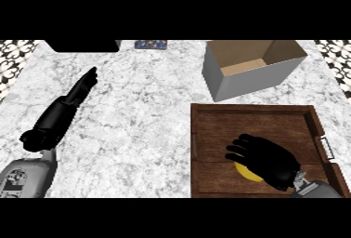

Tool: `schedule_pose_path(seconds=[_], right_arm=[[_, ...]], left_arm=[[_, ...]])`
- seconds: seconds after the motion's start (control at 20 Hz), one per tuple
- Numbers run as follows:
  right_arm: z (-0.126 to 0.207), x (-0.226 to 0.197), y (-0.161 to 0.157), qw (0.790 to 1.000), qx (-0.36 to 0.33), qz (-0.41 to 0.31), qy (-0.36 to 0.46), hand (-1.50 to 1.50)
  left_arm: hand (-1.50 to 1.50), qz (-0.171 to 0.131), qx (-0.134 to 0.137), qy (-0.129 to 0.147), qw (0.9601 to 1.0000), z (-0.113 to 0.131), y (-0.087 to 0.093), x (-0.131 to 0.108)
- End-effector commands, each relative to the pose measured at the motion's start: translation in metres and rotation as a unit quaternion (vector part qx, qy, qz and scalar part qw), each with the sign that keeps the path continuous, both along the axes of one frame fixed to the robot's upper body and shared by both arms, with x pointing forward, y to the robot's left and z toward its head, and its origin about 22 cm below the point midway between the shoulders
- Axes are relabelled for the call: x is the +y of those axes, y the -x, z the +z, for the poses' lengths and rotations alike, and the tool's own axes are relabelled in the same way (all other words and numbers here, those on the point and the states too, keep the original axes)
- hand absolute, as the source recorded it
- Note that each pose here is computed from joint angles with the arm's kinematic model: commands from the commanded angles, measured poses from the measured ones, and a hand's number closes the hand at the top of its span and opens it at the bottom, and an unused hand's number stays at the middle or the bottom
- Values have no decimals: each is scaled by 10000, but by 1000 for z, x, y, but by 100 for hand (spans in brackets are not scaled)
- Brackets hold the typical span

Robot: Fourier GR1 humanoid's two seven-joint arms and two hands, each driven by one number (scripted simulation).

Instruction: Pick the lemon from the tray and place it in the cardboard box

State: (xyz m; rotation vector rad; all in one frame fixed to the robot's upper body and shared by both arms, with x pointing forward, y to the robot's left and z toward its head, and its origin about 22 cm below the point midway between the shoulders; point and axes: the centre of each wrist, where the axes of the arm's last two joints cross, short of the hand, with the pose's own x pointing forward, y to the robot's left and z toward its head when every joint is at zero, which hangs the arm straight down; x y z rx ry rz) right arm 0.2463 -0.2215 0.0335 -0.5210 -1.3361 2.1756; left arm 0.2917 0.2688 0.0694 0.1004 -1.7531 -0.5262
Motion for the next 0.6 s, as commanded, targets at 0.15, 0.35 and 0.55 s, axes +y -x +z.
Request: schedule_pose_path(seconds=[0.15,0.35,0.55], right_arm=[[-29,13,5,9961,-328,724,-372,150],[-25,4,-6,9920,-642,848,-683,150],[-39,42,14,9687,456,2175,-1108,150]], left_arm=[[0,-9,80,-25,10000,-10,7,-2],[0,-65,43,-65,9999,-6,-13,-16],[0,-110,-16,-7,9999,-1,0,-2]])
